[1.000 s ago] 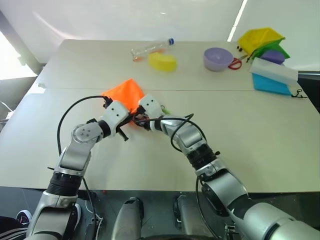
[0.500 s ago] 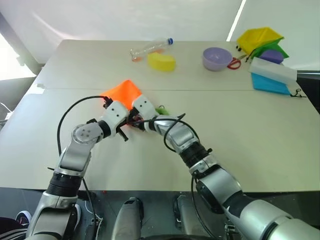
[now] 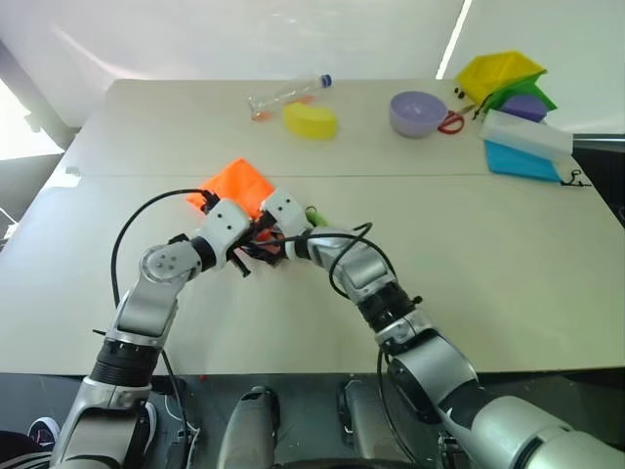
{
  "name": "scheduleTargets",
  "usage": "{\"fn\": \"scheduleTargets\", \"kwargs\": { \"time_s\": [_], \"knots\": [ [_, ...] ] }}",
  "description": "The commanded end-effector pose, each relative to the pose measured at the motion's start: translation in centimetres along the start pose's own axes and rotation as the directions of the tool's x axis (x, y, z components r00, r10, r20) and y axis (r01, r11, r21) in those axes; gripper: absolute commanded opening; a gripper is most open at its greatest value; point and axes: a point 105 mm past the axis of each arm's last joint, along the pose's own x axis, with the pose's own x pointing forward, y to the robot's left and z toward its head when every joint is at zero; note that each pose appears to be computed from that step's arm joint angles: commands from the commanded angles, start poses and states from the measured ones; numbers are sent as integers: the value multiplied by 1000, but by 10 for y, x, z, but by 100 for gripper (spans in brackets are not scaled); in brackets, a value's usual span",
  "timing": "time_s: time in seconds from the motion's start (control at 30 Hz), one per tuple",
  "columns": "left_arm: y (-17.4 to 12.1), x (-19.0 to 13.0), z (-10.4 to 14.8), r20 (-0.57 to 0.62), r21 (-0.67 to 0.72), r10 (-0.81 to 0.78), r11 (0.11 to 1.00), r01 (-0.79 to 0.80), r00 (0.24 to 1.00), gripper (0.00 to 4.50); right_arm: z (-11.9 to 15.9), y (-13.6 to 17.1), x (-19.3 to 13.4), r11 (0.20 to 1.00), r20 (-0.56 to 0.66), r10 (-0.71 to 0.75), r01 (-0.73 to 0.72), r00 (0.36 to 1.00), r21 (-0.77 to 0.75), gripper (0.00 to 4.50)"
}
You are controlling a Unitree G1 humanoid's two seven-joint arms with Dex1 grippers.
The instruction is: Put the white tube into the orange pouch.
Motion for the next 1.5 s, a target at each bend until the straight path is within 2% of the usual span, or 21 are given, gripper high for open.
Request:
{"fn": "scheduleTargets", "kwargs": {
  "time_s": [0.03, 0.27, 0.4, 0.57, 0.7, 0.97, 1.07, 1.13, 1.3, 1.33, 1.5],
  "knots": [
    [0, -3, 5, 19, 22, -8, 1000, 8, 1000, 0, 16, 1, -25, 997, 44, 39, -35, 998, -75, 444],
    [-2, -15, -3, -4, 32, -66, 997, 66, 998, 0, 14, -6, -64, 996, 87, 35, -28, 996, -80, 444],
    [1, -20, -8, -19, 46, -79, 996, 80, 997, 0, 19, -32, -74, 989, 117, -105, 117, 988, -96, 444],
    [-1, -24, -11, -31, 50, -109, 993, 111, 994, 0, 13, -53, -69, 966, 81, -211, 220, 974, -135, 444],
    [3, -28, -15, -51, 62, -111, 992, 114, 993, 0, 5, -53, -57, 976, 58, -199, 203, 978, -73, 444],
    [10, -42, -9, -62, 74, -124, 989, 129, 990, 0, -11, -66, -41, 963, 12, -266, 266, 964, -33, 444],
    [11, -47, -11, -66, 67, -134, 988, 139, 989, 0, -12, -66, -40, 965, 18, -261, 261, 965, 6, 369],
    [12, -49, -13, -74, 68, -138, 987, 143, 988, 0, -12, -65, -39, 967, 19, -255, 255, 967, 7, 281],
    [13, -48, -13, -81, 81, -127, 988, 134, 989, 0, -16, -67, -43, 965, 10, -260, 260, 966, -30, 22],
    [11, -46, -11, -69, 63, -129, 989, 133, 989, 0, -15, -66, -44, 966, 14, -257, 257, 966, -31, 6],
    [6, -37, -5, -39, 4, -117, 993, 117, 992, 0, -12, -63, -57, 971, 28, -233, 234, 972, -39, 6]
  ]
}}
